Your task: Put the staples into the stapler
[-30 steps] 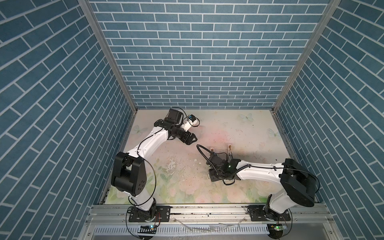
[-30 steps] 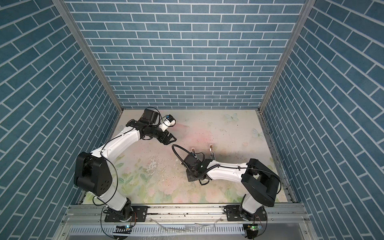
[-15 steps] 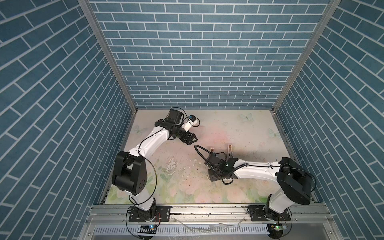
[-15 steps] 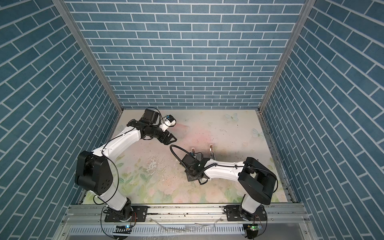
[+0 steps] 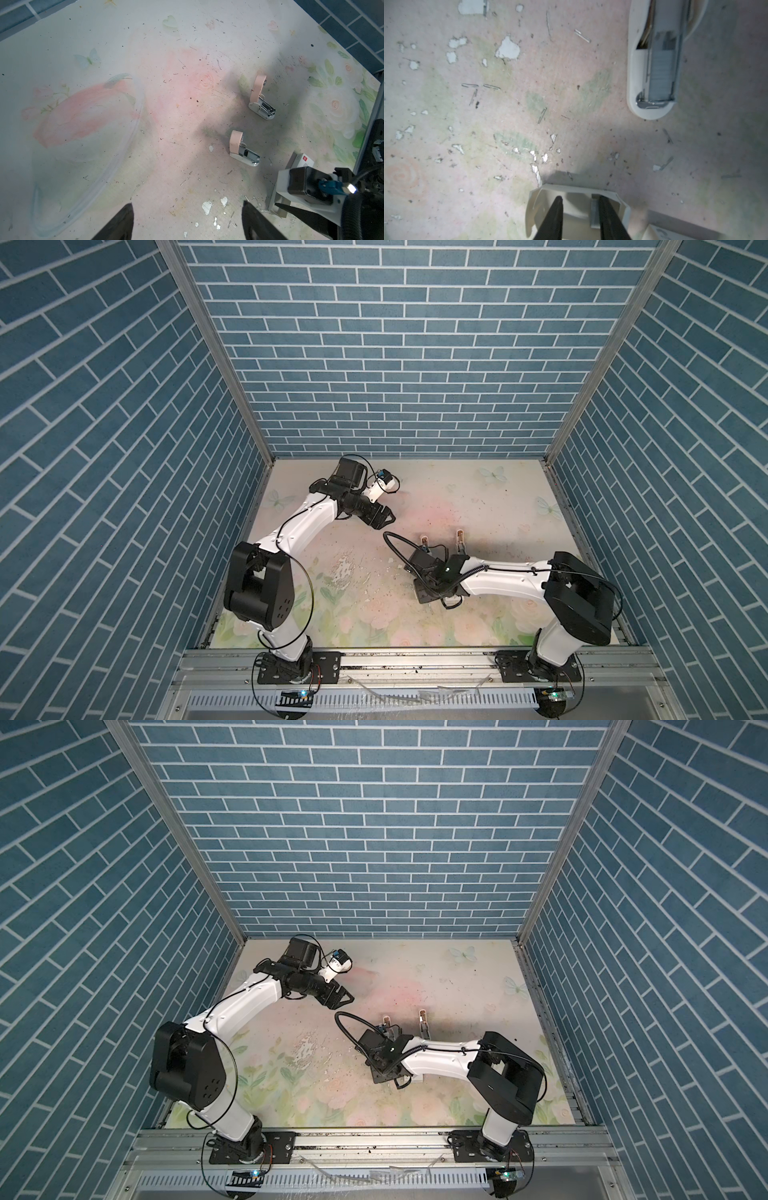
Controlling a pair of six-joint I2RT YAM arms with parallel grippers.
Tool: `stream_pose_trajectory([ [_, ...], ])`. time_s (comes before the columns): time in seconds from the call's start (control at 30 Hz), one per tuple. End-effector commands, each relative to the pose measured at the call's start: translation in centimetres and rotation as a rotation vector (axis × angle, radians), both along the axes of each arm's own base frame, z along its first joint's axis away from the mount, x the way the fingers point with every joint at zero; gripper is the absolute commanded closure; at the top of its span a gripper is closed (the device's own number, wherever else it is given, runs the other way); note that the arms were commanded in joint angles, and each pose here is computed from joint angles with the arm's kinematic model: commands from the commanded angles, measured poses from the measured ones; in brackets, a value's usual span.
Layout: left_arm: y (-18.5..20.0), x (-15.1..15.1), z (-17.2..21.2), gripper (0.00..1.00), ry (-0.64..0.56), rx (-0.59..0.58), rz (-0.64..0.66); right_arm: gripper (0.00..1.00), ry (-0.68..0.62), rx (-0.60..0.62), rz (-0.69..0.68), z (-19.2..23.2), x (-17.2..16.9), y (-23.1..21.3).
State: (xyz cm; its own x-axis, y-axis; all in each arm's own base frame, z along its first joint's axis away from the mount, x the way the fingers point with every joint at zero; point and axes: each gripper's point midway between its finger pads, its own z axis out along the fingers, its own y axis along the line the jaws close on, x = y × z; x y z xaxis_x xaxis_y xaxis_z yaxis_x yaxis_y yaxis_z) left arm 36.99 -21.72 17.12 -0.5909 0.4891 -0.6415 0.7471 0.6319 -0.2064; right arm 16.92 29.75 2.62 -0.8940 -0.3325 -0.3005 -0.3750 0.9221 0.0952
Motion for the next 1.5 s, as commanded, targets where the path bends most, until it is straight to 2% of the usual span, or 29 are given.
stream_pose_trajectory([
  [0.0, 0.0, 0.1, -0.3, 0.17, 0.015, -0.014, 0.002, 0.68, -0.017, -0.06, -0.002, 0.0, 0.1, -0.6],
  [0.63, -0.1, 0.1, -0.7, 0.17, 0.028, -0.019, 0.006, 0.68, -0.048, -0.144, 0.0, -0.3, 0.2, -1.0],
  [1.47, -0.2, 0.1, -0.9, 0.18, 0.033, -0.022, 0.006, 0.66, -0.075, -0.168, -0.026, -0.4, 0.4, -1.9],
])
